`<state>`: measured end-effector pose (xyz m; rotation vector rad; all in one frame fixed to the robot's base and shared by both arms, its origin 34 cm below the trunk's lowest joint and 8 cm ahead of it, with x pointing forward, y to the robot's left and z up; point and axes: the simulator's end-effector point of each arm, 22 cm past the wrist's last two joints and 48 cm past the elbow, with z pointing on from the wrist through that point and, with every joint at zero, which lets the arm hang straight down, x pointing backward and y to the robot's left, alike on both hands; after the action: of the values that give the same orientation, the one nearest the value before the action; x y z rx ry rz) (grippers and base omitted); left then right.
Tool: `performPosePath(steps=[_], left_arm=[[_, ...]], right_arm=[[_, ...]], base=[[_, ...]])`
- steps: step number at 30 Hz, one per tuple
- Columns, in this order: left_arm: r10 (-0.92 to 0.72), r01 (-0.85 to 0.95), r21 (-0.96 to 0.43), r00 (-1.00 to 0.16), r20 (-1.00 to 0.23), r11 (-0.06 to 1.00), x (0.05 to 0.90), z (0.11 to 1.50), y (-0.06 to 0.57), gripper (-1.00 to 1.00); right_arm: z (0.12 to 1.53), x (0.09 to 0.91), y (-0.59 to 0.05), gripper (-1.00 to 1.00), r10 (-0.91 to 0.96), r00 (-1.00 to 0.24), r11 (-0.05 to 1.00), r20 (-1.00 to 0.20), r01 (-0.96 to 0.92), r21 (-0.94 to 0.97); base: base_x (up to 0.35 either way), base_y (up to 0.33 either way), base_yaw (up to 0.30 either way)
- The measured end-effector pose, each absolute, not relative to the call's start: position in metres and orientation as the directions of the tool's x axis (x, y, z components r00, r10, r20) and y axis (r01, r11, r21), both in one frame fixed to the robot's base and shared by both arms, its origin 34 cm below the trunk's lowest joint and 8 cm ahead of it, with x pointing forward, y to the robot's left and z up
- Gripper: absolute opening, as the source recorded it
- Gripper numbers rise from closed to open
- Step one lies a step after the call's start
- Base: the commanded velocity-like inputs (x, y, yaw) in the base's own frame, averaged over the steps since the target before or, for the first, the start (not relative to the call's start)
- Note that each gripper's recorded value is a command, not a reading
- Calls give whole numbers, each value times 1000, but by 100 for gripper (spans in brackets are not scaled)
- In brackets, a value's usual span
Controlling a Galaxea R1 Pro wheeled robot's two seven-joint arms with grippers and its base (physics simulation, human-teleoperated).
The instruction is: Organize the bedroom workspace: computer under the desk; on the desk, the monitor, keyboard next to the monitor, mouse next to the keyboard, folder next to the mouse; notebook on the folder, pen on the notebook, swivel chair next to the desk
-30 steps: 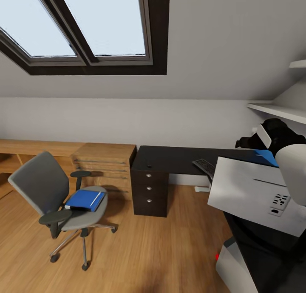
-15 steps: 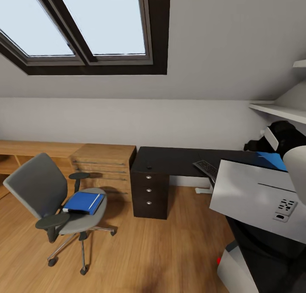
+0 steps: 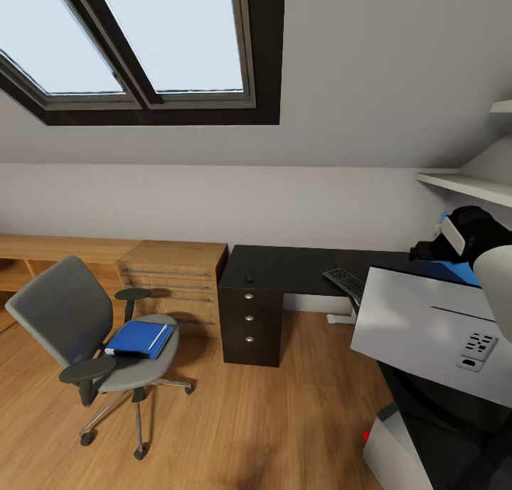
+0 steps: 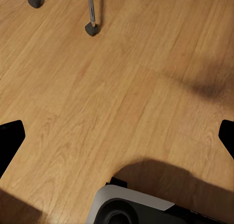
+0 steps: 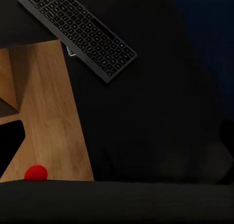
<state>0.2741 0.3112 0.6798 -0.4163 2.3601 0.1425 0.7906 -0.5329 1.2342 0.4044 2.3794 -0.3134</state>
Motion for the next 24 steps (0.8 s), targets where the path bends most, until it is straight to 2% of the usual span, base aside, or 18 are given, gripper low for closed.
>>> performPosePath(steps=[11, 19, 24], left_arm=[[-257, -337, -16, -685, -681, 941, 274, 680, 311, 100], [-257, -338, -16, -685, -682, 941, 274, 680, 311, 100], [-257, -338, -16, -685, -682, 941, 274, 680, 311, 100]], right_arm=[[1199, 781, -519, 100, 219, -768, 930, -603, 350, -109], [1195, 781, -515, 100, 218, -773, 932, -596, 346, -108], [1194, 782, -515, 100, 219, -773, 933, -595, 345, -105]], base=[[0, 0, 0], [-3, 0, 0], [-179, 0, 0]])
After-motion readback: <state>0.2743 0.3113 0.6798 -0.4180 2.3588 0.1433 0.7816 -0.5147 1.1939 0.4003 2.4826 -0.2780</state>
